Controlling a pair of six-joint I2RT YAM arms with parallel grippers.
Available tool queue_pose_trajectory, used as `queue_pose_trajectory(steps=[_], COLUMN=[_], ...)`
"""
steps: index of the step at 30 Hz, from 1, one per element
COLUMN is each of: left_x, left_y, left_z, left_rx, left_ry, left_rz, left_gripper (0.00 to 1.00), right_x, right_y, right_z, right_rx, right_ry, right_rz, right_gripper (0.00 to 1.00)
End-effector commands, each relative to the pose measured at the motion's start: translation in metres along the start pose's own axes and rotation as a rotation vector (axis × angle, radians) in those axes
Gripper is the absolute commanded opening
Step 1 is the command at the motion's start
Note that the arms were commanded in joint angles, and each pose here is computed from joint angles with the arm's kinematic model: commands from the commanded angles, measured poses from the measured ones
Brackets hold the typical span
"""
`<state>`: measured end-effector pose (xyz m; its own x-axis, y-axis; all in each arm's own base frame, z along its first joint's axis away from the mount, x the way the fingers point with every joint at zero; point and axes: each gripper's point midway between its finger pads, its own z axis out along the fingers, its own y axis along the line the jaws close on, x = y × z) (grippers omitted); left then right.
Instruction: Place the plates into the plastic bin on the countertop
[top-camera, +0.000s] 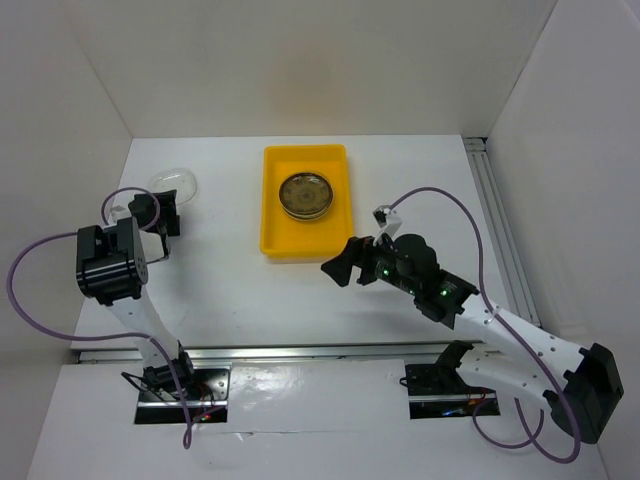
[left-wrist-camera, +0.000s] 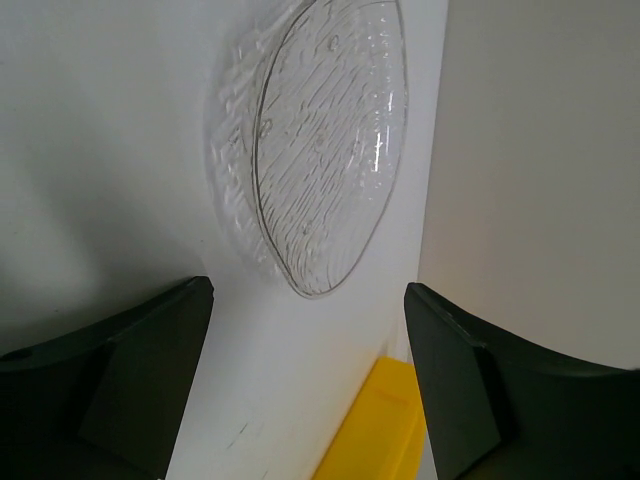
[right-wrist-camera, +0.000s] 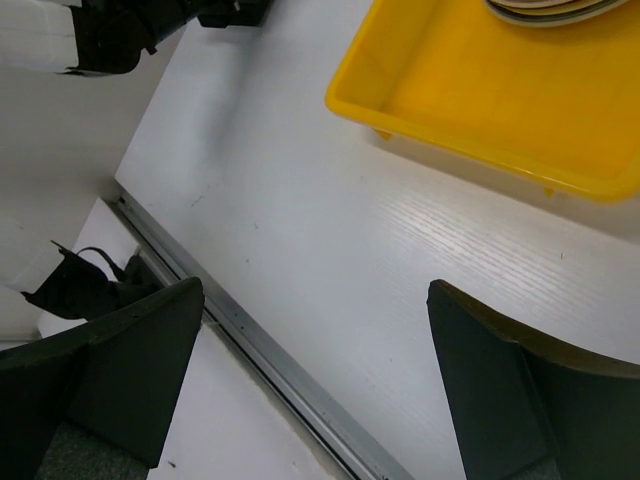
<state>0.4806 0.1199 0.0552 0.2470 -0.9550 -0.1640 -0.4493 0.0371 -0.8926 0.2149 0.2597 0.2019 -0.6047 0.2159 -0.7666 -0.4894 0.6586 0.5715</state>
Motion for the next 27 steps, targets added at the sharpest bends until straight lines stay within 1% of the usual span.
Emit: queue_pose_trajectory(steps=[1, 3, 5, 7, 8, 9, 11, 12, 14, 15, 16, 18, 19, 20, 21, 24, 26, 27], left_x=[0.000, -0.004, -0.004, -0.005, -0.006, -0.005, -0.001, -0.001, -0.002, -0.002, -0.002, -0.001, -0.001, -0.001, -0.001, 0.006, 0.009, 0.013], left_y=[0.025, 0.032, 0.034, 0.045, 0.037, 0.043, 0.038, 0.045, 0.040, 0.042, 0.041, 0.047, 0.049, 0.049, 0.049, 0.057, 0.050, 0.039], left_z=[0.012, 0.018, 0.019, 0.023, 0.029, 0.029, 0.033, 0.035, 0.039, 0.040, 0.040, 0.040, 0.039, 0.039, 0.039, 0.037, 0.035, 0.032], left_rx=[-0.165, -0.214, -0.267, -0.318, -0.321, -0.355, -0.357, -0.384, -0.384, -0.397, -0.402, -0.427, -0.436, -0.436, -0.436, -0.460, -0.442, -0.418], left_ry=[-0.023, -0.045, -0.058, -0.064, -0.064, -0.057, -0.049, -0.055, -0.055, -0.053, -0.052, -0.047, -0.045, -0.045, -0.045, -0.009, 0.017, 0.043], left_rz=[0.054, 0.048, 0.043, 0.049, 0.050, 0.053, 0.058, 0.063, 0.063, 0.064, 0.064, 0.067, 0.068, 0.068, 0.068, 0.063, 0.075, 0.078], left_gripper=[0.91, 0.86, 0.80, 0.73, 0.71, 0.68, 0.65, 0.63, 0.58, 0.58, 0.50, 0.41, 0.35, 0.23, 0.18, 0.00, 0.00, 0.00], right_x=[-0.025, -0.025, -0.031, -0.038, -0.041, -0.045, -0.046, -0.044, -0.040, -0.040, -0.037, -0.033, -0.032, -0.032, -0.034, -0.033, -0.033, -0.036], right_y=[0.021, 0.027, 0.031, 0.033, 0.035, 0.035, 0.032, 0.031, 0.025, 0.025, 0.023, 0.020, 0.021, 0.021, 0.023, 0.018, 0.016, 0.018], right_z=[-0.004, -0.005, -0.011, -0.013, -0.015, -0.017, -0.017, -0.017, -0.011, -0.011, -0.011, -0.008, -0.008, -0.008, -0.010, -0.013, -0.016, -0.018], right_rx=[-0.040, -0.055, -0.066, -0.058, -0.059, -0.056, -0.045, -0.039, -0.017, -0.017, -0.012, -0.007, -0.014, -0.014, -0.020, 0.006, 0.014, 0.007], right_ry=[-0.042, -0.033, -0.049, -0.069, -0.071, -0.088, -0.095, -0.088, -0.074, -0.074, -0.066, -0.058, -0.053, -0.053, -0.062, -0.059, -0.063, -0.073], right_rz=[-0.027, -0.030, -0.031, -0.032, -0.032, -0.046, -0.054, -0.064, -0.063, -0.063, -0.062, -0.062, -0.062, -0.062, -0.062, -0.061, -0.061, -0.061], right_gripper=[1.00, 1.00, 1.00, 1.00, 1.00, 1.00, 1.00, 1.00, 1.00, 1.00, 1.00, 1.00, 1.00, 1.00, 1.00, 1.00, 1.00, 1.00])
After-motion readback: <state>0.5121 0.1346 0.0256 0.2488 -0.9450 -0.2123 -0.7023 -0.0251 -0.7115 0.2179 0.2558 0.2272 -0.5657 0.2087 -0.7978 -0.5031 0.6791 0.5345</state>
